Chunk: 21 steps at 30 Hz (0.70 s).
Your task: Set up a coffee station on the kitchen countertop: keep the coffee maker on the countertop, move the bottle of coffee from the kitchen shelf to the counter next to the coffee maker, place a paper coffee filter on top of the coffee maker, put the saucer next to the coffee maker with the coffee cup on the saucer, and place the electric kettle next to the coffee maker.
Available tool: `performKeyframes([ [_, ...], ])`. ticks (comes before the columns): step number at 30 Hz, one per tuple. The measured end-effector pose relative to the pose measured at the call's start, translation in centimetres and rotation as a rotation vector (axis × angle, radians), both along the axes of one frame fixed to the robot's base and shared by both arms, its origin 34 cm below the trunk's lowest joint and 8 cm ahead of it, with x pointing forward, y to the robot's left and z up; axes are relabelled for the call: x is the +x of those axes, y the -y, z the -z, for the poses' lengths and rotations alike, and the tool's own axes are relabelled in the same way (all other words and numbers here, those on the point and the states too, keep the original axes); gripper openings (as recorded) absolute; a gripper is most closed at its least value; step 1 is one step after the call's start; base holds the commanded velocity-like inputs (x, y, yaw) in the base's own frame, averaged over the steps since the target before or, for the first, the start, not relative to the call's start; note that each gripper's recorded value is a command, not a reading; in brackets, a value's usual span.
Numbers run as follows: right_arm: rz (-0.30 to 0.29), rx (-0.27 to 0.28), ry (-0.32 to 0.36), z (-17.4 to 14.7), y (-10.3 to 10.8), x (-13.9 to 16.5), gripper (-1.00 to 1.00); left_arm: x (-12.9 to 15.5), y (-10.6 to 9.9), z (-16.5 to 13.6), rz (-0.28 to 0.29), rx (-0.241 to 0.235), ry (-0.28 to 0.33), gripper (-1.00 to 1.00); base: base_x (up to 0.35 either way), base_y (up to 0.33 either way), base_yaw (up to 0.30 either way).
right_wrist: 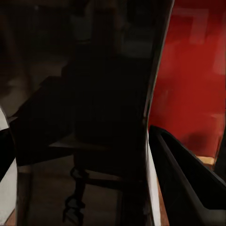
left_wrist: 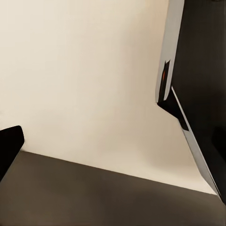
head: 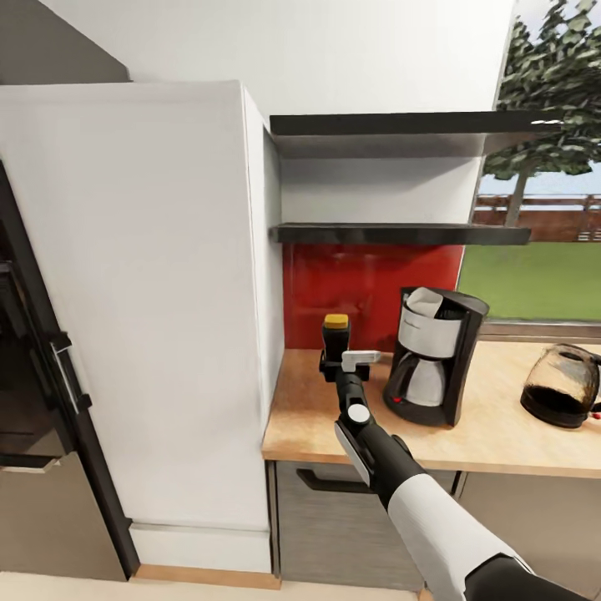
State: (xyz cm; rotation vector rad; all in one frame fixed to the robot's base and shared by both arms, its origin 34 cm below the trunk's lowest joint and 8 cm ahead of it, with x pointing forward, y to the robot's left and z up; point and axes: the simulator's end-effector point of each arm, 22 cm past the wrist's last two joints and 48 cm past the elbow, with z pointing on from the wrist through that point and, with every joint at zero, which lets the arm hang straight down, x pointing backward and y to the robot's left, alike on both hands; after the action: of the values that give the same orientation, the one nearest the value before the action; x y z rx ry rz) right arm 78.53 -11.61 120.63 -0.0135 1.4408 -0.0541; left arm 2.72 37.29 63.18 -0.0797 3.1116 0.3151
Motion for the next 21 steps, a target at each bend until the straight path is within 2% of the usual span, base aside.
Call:
performKeyframes([
  [4, 0.003, 0.015, -0.011, 0.4, 0.2, 0.0, -1.00, 0.1, 0.1, 0.0, -0.001, -0.001, 0.002, 1.00, 0.005, 0.117, -0.081],
  [7, 0.008, 0.049, -0.035, 1.2, 0.4, 0.1, -1.00, 0.0, 0.1, 0.0, -0.003, -0.001, 0.000, 1.00, 0.001, 0.018, -0.252],
  [12, 0.011, 0.050, -0.058, 2.2, 0.5, 0.1, -1.00, -0.1, 0.0, 0.0, -0.010, 0.001, -0.003, 1.00, 0.000, 0.012, -0.286],
  [16, 0.011, 0.049, -0.059, 2.2, 0.5, 0.0, -1.00, 0.0, 0.0, 0.0, -0.011, 0.002, -0.002, 1.00, 0.000, 0.227, -0.259],
  [21, 0.008, 0.048, -0.059, 2.2, 0.4, 0.0, -1.00, 0.0, -0.1, 0.0, -0.014, 0.003, -0.001, 1.00, 0.000, 0.291, -0.067],
])
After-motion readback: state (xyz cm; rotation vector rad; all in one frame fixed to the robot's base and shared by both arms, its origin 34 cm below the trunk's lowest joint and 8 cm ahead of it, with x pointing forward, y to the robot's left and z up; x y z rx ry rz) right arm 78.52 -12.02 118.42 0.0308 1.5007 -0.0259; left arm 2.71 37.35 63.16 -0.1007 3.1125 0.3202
